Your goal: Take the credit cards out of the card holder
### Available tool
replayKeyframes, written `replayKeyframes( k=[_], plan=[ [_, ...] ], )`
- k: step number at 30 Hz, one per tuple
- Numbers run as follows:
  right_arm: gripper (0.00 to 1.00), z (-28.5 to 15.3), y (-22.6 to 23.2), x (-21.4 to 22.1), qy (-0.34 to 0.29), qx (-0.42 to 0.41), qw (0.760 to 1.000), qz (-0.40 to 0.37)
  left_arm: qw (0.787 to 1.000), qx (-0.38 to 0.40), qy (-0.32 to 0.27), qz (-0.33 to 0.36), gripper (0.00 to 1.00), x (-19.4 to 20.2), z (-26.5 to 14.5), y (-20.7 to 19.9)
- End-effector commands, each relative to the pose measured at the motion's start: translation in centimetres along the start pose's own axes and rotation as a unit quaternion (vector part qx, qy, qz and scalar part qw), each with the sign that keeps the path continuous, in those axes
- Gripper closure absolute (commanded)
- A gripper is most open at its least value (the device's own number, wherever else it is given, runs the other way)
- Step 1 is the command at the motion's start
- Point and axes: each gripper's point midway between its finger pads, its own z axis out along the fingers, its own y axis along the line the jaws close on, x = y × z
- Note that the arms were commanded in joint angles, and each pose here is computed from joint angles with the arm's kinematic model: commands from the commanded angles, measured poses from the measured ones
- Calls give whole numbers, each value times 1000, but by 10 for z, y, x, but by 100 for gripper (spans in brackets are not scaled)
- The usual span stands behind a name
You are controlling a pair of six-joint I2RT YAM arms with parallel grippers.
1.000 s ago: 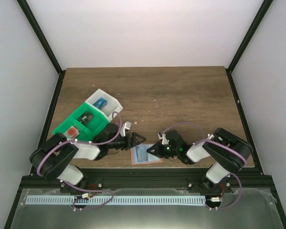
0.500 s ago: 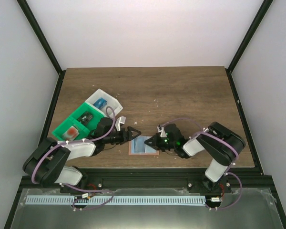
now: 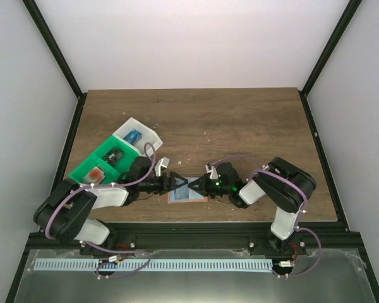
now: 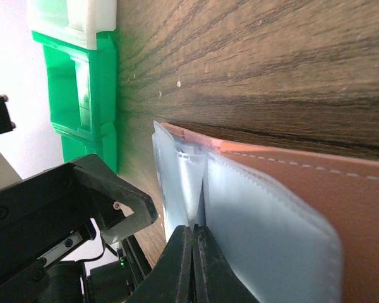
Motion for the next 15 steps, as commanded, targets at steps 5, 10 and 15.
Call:
replayKeyframes(
  k=[5, 10, 15],
  plan=[
    [99, -1, 5, -4, -8, -14, 1000, -4, 1000, -29, 13, 0, 9, 12, -1, 19],
    [100, -1, 4, -4, -8, -12, 1000, -4, 999, -37, 9, -1, 9, 13, -3, 22],
    [100, -1, 3, -5, -10, -7, 1000, -7, 999, -32, 14, -2, 9, 16, -2, 20]
  ],
)
